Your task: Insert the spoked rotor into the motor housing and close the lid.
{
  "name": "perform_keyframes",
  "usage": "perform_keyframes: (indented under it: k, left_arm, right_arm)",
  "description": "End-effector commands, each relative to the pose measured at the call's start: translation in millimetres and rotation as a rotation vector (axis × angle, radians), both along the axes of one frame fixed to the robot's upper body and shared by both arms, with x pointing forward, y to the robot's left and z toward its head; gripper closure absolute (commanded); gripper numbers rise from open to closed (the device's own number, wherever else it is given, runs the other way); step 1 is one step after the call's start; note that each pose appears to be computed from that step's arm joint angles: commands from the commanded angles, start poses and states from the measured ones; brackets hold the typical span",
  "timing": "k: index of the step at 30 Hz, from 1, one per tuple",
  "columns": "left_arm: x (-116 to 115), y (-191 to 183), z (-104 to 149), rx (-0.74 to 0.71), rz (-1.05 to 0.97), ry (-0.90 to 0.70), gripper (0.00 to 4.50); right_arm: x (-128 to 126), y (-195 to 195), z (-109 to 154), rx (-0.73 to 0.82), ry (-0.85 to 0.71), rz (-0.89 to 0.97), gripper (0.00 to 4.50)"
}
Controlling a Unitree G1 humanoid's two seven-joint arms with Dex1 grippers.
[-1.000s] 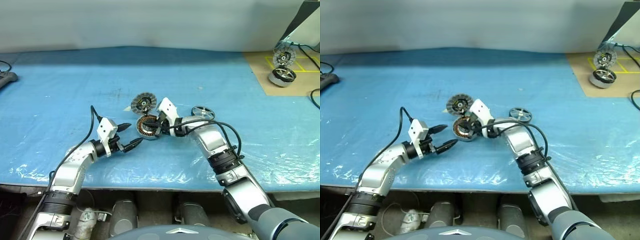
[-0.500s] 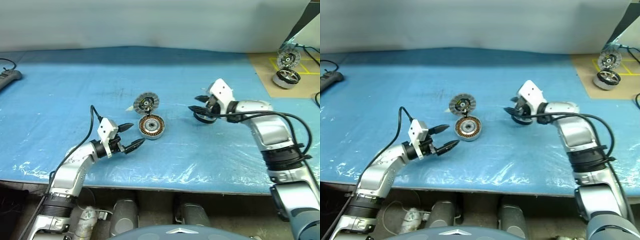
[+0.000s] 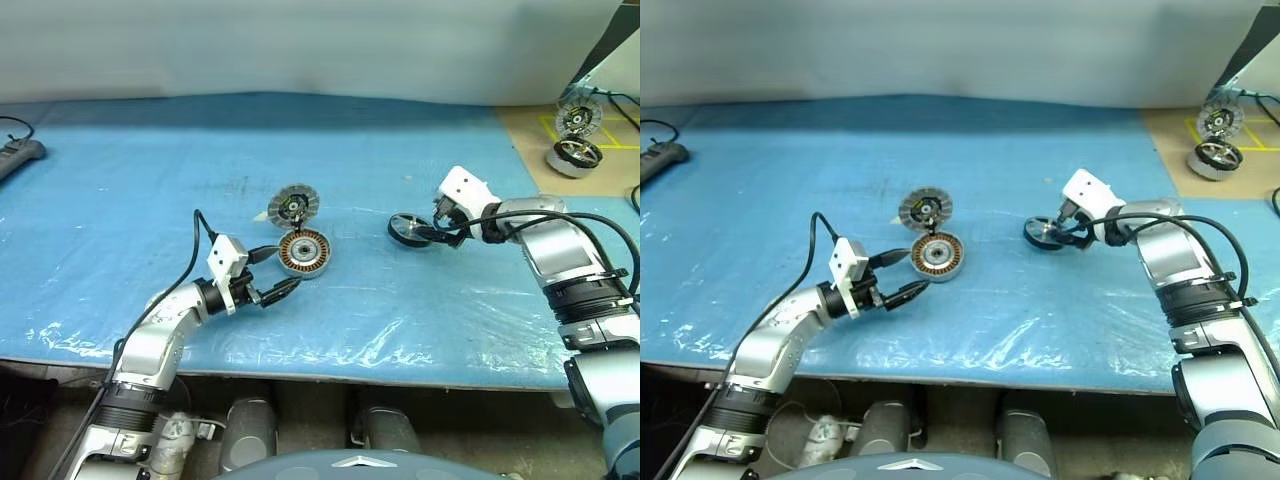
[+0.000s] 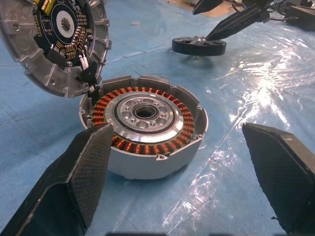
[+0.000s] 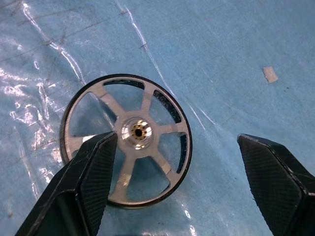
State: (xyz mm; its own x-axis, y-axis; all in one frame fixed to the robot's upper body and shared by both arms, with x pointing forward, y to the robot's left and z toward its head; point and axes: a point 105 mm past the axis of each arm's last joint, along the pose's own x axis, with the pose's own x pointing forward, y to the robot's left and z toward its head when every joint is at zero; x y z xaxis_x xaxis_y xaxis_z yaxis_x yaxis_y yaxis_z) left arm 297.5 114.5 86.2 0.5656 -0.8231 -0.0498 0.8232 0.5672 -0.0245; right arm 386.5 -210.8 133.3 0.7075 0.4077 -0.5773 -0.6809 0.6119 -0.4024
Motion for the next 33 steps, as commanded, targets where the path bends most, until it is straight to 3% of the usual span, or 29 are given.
perform_keyframes:
  k: [1,5,6,9,13,19,28,33]
  left_arm:
    - [0,0,13,-0.004,0.003,-0.041,0.0]
    - [0,5,15,-0.014,0.025,-0.033,0.0]
    - [1,7,15,-0.011,0.032,-0.032,0.0]
    - [11,17,18,-0.013,0.078,-0.033,0.0]
    - [16,25,20,-0.011,0.113,-0.038,0.0]
    - [14,29,21,0.006,0.113,-0.044,0.0]
    - [8,27,15,0.004,0.106,-0.03,0.0]
    - [13,25,21,0.009,0.095,-0.036,0.0]
  right_arm:
    - [5,21,42,0.119,-0.083,0.053,0.36]
    - [-19,70,75,0.325,-0.11,0.28,0.36]
    - [-23,82,73,0.359,-0.103,0.32,0.36]
    - [-27,115,52,0.439,-0.068,0.364,0.93]
    - [-20,151,38,0.54,-0.052,0.359,2.29]
    - [-13,175,13,0.544,0.007,0.349,4.43]
    - [-42,178,-23,0.425,0.11,0.474,4.43]
    - [-37,181,-25,0.428,0.095,0.455,4.43]
